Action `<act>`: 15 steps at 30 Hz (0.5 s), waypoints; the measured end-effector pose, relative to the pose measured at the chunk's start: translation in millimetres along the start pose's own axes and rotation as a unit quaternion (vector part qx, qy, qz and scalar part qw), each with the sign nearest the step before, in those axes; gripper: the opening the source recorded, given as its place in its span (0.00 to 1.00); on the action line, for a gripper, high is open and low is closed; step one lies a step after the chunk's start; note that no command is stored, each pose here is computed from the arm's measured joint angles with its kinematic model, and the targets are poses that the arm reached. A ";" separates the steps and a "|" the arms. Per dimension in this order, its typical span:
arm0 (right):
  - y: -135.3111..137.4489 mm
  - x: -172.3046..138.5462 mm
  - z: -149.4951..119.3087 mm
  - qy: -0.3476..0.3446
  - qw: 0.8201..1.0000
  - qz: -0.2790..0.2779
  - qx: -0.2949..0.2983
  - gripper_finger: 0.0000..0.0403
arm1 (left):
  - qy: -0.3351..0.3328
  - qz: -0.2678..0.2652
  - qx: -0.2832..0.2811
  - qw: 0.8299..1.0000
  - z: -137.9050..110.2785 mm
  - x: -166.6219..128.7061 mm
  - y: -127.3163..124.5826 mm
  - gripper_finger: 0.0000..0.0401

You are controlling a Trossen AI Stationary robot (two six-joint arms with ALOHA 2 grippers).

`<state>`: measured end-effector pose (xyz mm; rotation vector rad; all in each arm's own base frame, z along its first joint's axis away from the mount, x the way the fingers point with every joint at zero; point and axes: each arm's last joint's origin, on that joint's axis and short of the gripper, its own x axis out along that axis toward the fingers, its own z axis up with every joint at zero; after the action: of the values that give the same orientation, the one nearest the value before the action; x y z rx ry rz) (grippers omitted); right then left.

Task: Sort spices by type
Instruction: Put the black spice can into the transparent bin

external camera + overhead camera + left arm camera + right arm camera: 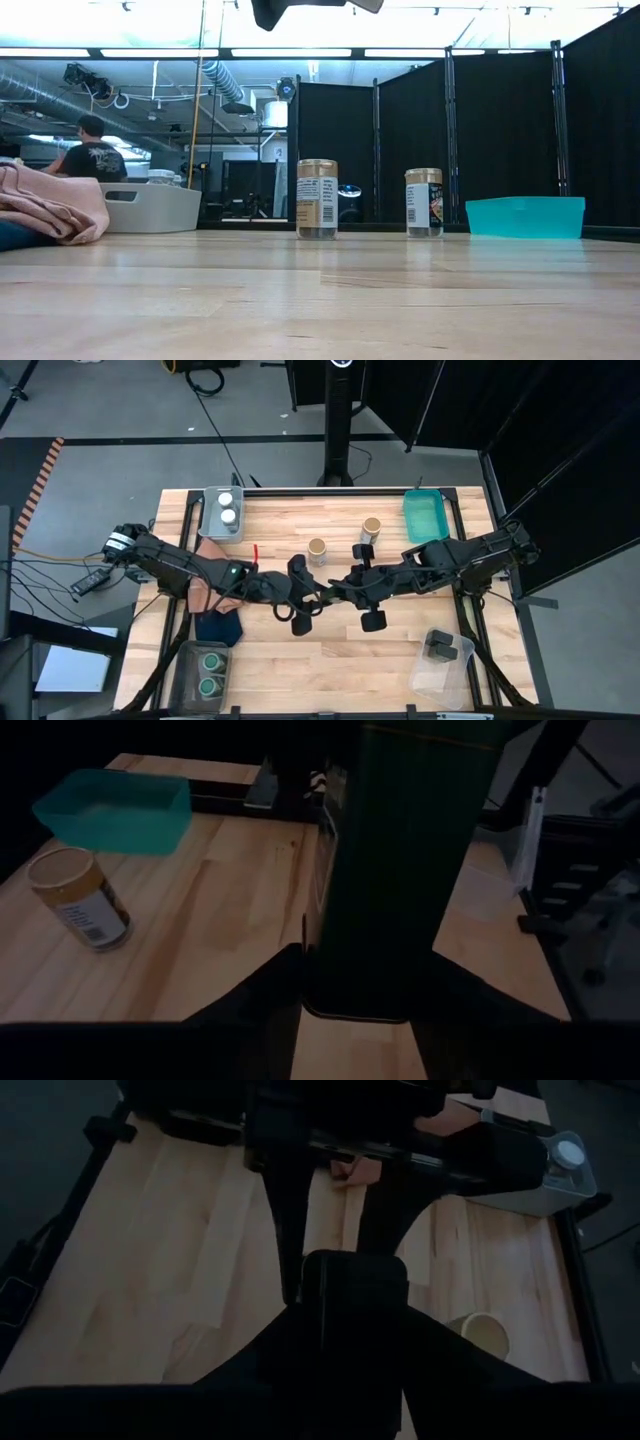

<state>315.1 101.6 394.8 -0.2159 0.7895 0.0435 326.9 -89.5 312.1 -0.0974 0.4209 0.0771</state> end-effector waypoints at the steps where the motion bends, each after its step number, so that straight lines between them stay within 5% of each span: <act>1: 0.1 0.0 -0.1 0.000 1.000 0.000 0.000 0.34 | 0.000 -0.004 0.003 1.000 0.1 0.1 -0.1 0.41; 15: 5.2 -4.4 -13.5 0.064 0.998 0.005 0.019 0.34 | 0.061 -0.025 0.001 0.998 -10.5 -1.3 0.4 0.73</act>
<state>302.0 104.0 387.8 -0.1806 0.9174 0.0246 321.4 -90.3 303.0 -0.1100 0.5412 0.0212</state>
